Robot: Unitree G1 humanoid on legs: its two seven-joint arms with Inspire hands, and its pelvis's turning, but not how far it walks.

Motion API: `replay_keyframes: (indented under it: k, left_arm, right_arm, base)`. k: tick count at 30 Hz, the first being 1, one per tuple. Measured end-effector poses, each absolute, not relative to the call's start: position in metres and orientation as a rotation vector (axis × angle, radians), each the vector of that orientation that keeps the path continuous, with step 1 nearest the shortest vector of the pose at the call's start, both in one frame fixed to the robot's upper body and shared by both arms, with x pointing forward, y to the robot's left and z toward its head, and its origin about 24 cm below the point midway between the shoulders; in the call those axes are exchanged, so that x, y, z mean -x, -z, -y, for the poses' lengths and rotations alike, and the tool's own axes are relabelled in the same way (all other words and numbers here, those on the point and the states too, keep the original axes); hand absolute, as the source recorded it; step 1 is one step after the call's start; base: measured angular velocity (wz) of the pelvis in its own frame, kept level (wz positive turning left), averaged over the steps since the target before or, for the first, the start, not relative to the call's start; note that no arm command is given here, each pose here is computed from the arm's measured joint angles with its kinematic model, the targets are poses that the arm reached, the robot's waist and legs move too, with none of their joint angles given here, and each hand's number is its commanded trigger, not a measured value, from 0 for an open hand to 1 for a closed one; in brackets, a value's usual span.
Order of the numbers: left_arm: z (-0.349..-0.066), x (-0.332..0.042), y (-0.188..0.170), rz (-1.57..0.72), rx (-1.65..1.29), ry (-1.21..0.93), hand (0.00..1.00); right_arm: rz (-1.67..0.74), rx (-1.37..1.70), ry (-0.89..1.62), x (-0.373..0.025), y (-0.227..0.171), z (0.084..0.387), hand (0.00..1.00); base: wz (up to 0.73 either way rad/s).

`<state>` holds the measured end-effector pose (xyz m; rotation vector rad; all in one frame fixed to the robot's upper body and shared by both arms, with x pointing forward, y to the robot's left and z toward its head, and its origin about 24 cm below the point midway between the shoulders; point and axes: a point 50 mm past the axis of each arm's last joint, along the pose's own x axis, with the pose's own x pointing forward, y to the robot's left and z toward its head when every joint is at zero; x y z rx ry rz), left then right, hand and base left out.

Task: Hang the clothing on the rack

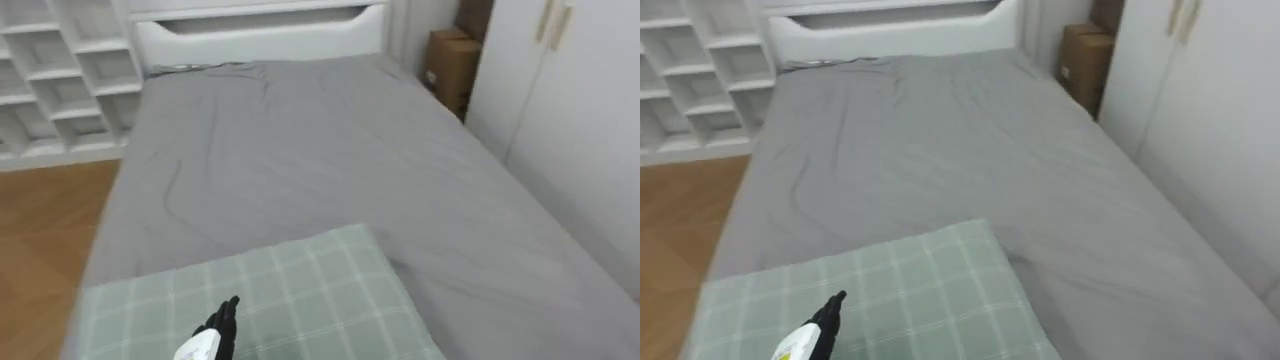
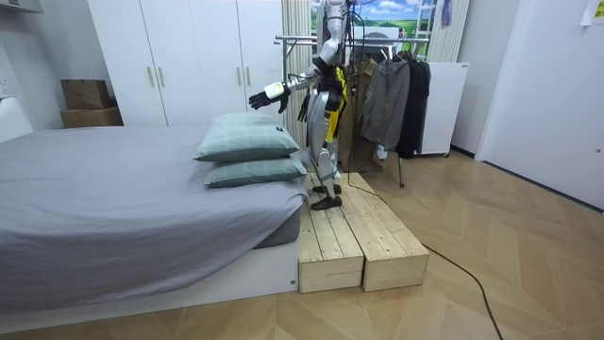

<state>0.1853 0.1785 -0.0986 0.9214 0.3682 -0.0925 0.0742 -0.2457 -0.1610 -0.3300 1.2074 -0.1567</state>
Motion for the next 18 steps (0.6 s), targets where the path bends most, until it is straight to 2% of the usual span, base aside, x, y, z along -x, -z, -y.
replay_keyframes:
  k: [3, 6, 12, 18]
  left_arm:
    - [-0.184, -0.184, 0.099, -0.372, -0.952, 0.102, 0.0]
    - [-0.185, -0.183, 0.1, -0.389, -0.956, 0.092, 0.0]
    - [-0.185, -0.184, 0.098, -0.386, -0.944, 0.077, 0.0]
    - [-0.187, -0.184, 0.099, -0.407, -0.935, 0.073, 0.0]
  right_arm:
    - [-1.196, 0.313, 0.147, -0.077, 0.163, 0.233, 0.0]
    - [-1.188, 0.365, 0.117, -0.076, 0.163, 0.233, 0.0]
    - [-1.121, 0.413, 0.044, -0.102, 0.158, 0.228, 0.0]
    - [-1.133, 0.41, 0.042, -0.101, 0.159, 0.228, 0.0]
  base:
    - [0.65]
    - [0.59]
    - [0.24]
    - [0.21]
